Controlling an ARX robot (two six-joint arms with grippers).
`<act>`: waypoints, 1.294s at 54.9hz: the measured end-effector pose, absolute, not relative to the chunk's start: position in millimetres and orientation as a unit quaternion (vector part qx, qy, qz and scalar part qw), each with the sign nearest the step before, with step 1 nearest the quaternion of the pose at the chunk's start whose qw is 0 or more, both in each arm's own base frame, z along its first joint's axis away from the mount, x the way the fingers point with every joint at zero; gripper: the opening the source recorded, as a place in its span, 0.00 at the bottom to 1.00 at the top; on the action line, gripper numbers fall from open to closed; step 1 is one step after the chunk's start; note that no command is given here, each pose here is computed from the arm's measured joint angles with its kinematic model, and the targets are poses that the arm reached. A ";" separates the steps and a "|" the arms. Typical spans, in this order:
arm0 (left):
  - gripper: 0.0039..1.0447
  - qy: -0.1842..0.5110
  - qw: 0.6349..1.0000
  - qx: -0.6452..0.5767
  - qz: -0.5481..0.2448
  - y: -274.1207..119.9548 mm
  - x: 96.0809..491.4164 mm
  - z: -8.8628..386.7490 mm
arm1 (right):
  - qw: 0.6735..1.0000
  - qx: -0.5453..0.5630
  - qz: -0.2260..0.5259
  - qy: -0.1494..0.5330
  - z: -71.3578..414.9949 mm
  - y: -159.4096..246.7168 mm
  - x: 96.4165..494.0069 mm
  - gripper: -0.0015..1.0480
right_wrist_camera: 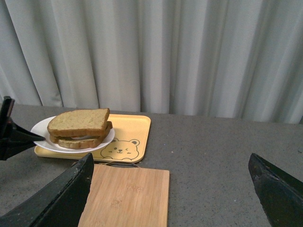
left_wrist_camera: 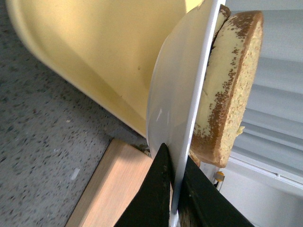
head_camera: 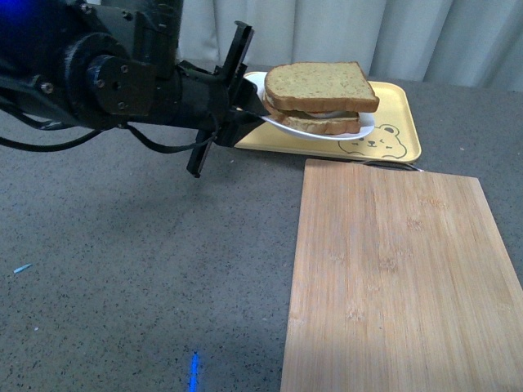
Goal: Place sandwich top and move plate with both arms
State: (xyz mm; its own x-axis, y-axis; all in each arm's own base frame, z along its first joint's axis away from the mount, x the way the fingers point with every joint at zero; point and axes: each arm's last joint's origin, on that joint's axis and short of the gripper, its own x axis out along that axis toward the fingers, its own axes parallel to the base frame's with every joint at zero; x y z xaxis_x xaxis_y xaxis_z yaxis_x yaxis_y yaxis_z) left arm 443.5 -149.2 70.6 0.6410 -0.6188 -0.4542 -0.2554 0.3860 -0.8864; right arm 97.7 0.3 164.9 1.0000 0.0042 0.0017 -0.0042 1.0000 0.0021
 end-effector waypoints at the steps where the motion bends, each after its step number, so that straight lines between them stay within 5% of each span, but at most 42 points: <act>1: 0.03 0.405 0.728 -0.539 -0.124 -150.3 445.0 70.4 | 1.000 0.001 0.002 -0.001 165.0 0.3 97.7 0.91; 26: 0.03 0.422 0.719 -0.538 -0.124 -182.2 479.8 52.4 | 1.000 0.001 0.002 -0.001 164.9 0.3 97.7 0.91; 41: 0.47 0.423 0.729 -0.522 -0.128 -178.8 471.6 56.5 | 1.000 0.001 0.002 -0.001 164.9 0.3 97.7 0.91; 55: 0.86 0.362 0.836 -0.386 -0.142 -172.3 442.8 98.1 | 1.000 0.001 0.002 -0.001 164.9 0.3 97.7 0.91; 58: 0.75 0.190 0.937 -0.277 -0.096 -164.1 427.9 110.4 | 1.000 0.001 0.002 -0.001 164.9 0.3 97.7 0.91; 61: 0.60 0.056 0.986 -0.154 -0.033 -140.8 395.7 120.3 | 1.000 0.001 0.002 -0.001 164.9 0.3 97.7 0.91; 71: 0.32 -0.011 0.999 -0.044 -0.002 -87.0 338.6 139.7 | 1.000 0.001 0.002 -0.001 164.9 0.3 97.7 0.91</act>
